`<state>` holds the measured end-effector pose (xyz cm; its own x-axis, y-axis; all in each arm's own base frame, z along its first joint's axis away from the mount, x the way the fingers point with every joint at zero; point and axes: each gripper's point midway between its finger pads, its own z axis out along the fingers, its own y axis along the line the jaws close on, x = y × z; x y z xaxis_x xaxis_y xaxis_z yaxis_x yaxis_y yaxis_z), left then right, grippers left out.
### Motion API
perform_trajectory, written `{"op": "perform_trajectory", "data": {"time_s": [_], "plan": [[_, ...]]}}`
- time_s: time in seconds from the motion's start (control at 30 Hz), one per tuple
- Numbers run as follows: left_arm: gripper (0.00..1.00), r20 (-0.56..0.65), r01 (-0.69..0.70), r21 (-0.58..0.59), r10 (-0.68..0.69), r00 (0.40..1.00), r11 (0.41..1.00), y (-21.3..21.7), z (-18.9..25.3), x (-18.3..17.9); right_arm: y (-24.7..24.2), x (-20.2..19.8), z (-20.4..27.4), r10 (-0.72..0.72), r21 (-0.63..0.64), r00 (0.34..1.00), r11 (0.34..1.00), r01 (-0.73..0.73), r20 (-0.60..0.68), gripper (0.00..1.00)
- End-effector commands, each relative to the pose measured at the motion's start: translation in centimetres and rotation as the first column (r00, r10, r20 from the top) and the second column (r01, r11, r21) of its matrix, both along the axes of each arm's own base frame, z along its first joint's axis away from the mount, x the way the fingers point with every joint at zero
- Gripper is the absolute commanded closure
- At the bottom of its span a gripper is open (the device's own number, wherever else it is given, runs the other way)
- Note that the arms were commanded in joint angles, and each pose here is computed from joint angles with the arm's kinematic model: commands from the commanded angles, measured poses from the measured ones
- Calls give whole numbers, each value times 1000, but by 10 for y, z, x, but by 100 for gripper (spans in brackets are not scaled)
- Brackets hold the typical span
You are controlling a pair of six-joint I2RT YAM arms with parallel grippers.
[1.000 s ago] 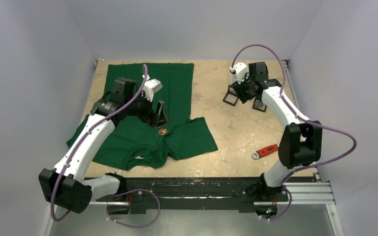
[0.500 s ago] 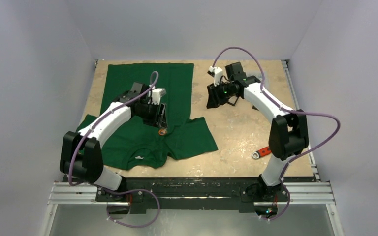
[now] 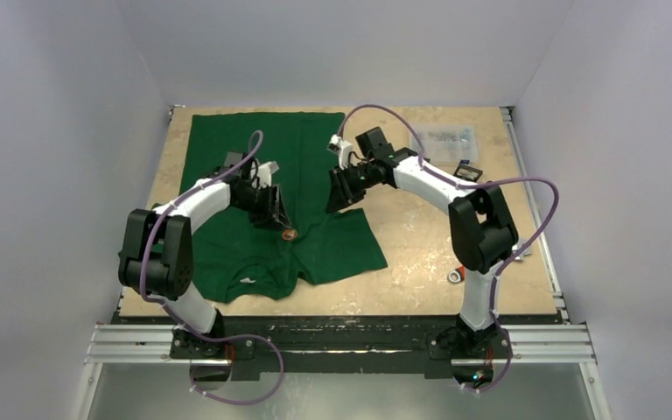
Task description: Remove the brooch from the garment
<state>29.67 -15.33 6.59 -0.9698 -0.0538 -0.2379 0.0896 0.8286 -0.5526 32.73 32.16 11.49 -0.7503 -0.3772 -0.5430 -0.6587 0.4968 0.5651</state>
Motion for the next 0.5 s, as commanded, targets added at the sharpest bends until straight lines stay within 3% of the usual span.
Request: {"op": "perform_trajectory", "data": {"time_s": [0.0,0.47], "plan": [[65,-3,-6,-62,6,1000,998,-10,1,3,38,3,24,25,123,1000,992,-24,-3,70],[66,-86,-61,-36,58,995,997,1,-23,0,87,-24,-11,88,138,990,988,-72,-114,71]]}}
